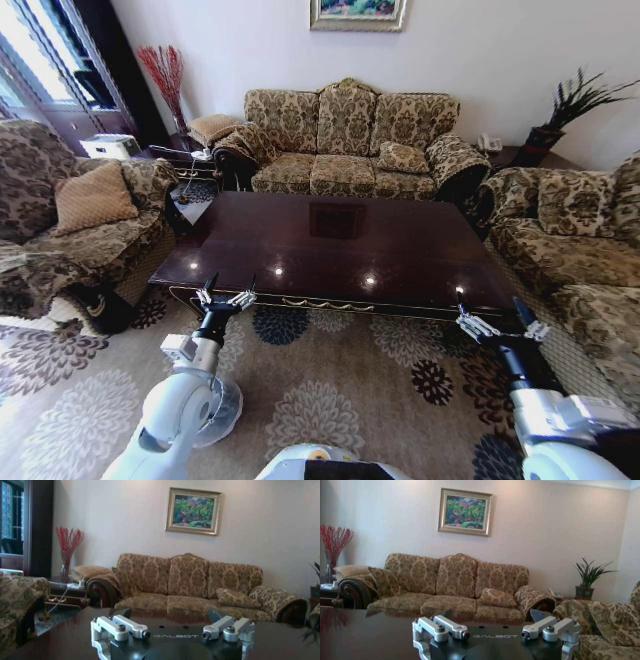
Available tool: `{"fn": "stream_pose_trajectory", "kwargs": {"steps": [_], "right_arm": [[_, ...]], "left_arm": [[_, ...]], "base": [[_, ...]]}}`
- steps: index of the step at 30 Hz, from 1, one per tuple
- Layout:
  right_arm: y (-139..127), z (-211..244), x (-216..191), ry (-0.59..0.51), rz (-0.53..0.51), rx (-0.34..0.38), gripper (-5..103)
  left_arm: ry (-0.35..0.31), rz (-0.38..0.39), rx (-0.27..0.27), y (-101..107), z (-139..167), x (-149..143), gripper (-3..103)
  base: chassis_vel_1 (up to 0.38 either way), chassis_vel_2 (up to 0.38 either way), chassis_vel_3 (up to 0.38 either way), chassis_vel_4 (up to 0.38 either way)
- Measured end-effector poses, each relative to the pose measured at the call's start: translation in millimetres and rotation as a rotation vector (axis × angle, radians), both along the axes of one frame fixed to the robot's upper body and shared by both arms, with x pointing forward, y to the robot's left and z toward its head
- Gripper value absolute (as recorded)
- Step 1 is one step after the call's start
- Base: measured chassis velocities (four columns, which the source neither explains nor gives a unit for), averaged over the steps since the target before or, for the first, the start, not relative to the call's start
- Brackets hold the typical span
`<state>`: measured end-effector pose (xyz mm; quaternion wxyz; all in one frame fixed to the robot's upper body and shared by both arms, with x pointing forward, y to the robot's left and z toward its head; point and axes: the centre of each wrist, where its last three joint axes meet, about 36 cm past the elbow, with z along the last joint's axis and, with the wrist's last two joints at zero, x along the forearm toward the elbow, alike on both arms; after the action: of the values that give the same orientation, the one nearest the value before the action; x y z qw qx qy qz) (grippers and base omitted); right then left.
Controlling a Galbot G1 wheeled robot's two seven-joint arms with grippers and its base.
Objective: Move to the front of the table and place the trash on the table into the trash bin.
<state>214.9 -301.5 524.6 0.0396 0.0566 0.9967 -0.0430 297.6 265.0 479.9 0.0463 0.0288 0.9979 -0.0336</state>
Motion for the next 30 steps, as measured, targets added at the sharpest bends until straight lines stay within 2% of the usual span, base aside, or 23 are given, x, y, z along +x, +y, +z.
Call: {"fn": "stream_pose_trajectory", "kwargs": {"steps": [22, 24, 27, 28, 30], "right_arm": [[0.6, -0.2, 0.2, 0.001, 0.001, 0.002, 100], [3.6, -1.2, 1.1, 0.007, -0.002, 0.008, 100], [18.4, -5.6, 5.1, 0.036, -0.014, 0.036, 100], [33.1, -8.3, 9.5, 0.060, -0.025, 0.060, 100], [37.4, -7.9, 12.3, 0.066, -0.033, 0.066, 100]], "left_arm": [[0.000, 0.000, 0.000, 0.0, 0.0, 0.0, 100], [0.000, 0.000, 0.000, 0.0, 0.0, 0.0, 100], [0.000, 0.000, 0.000, 0.0, 0.0, 0.0, 100], [0.000, 0.000, 0.000, 0.1, 0.0, 0.0, 100], [-0.004, 0.003, 0.002, 1.5, 1.8, -0.7, 100]], "base": [[0.000, 0.000, 0.000, 0.000], [0.000, 0.000, 0.000, 0.000], [0.000, 0.000, 0.000, 0.000], [0.000, 0.000, 0.000, 0.000], [0.000, 0.000, 0.000, 0.000]]}}
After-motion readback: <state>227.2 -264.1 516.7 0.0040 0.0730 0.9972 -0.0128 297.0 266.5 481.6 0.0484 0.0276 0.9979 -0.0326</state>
